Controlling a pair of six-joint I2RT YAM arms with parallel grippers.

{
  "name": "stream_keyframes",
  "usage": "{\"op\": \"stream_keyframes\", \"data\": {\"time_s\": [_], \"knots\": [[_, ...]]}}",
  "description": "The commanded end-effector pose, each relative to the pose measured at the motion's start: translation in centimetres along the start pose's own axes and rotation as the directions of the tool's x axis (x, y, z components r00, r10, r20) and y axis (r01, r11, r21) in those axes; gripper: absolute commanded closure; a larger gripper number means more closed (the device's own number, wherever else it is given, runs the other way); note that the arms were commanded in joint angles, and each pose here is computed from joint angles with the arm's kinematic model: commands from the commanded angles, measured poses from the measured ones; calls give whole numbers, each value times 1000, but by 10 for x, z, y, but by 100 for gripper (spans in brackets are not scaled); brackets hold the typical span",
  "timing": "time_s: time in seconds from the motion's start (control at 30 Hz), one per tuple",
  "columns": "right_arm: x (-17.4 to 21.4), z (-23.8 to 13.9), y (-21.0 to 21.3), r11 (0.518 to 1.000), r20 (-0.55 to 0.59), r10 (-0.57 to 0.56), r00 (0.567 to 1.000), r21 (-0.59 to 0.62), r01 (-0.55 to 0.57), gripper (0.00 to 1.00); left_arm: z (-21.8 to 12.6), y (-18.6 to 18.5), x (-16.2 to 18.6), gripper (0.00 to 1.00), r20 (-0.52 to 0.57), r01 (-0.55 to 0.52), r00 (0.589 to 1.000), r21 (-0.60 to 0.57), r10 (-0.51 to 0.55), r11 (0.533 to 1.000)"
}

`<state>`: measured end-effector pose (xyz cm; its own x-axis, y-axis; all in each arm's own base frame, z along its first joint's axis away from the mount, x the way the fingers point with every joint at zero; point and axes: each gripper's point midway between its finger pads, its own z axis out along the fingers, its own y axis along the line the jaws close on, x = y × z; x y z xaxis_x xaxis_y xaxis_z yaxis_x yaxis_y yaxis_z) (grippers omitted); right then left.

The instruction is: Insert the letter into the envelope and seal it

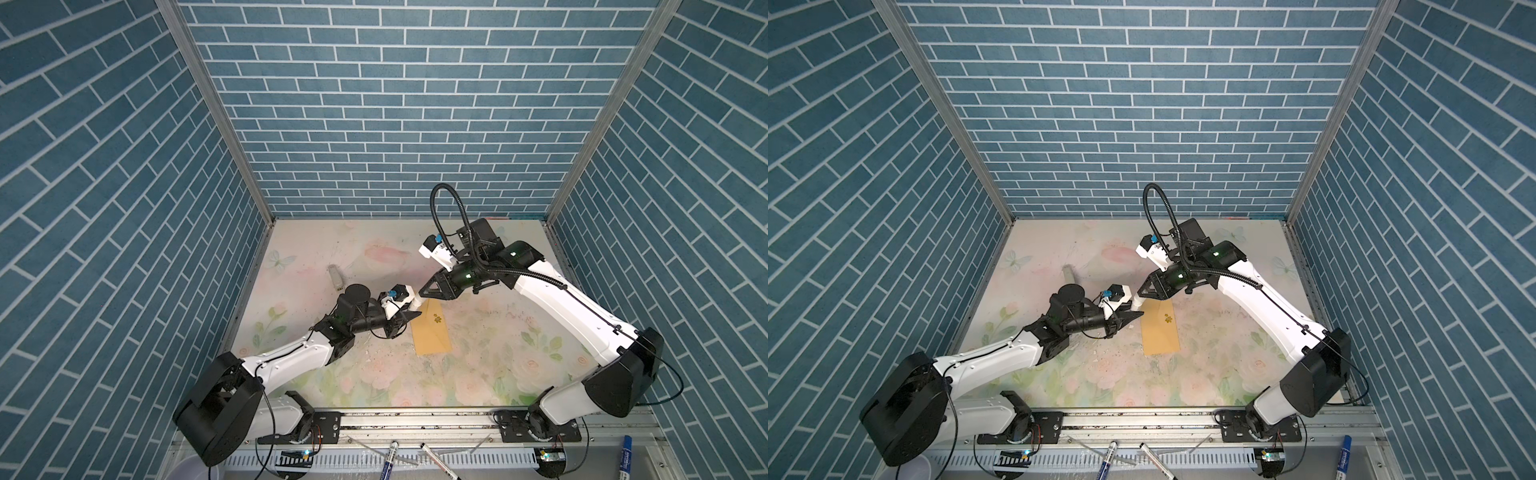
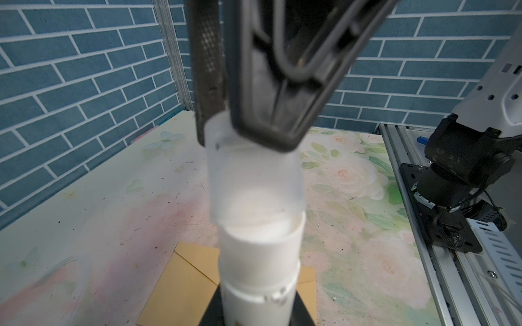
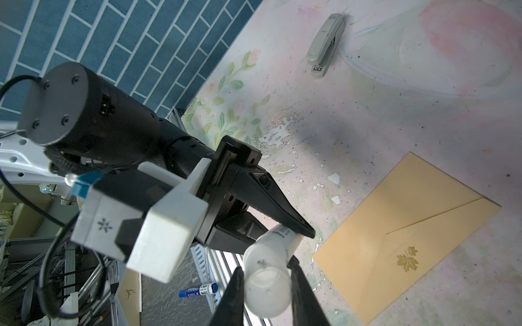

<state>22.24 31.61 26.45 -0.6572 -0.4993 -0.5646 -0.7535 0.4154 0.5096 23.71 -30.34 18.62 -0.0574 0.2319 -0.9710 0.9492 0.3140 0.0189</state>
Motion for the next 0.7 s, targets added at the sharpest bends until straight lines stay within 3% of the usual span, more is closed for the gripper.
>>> {"op": "stream_keyframes", "data": {"time_s": [0.0,0.67], "knots": [[8,8,5,999,-40,-19,999,-27,18,89,1,-1,-10,100,20,-24,1000,14,24,1000],[15,14,18,988,-43,-152,987,34,154,91,3,-2,-9,100,20,-16,1000,26,15,1000]]}}
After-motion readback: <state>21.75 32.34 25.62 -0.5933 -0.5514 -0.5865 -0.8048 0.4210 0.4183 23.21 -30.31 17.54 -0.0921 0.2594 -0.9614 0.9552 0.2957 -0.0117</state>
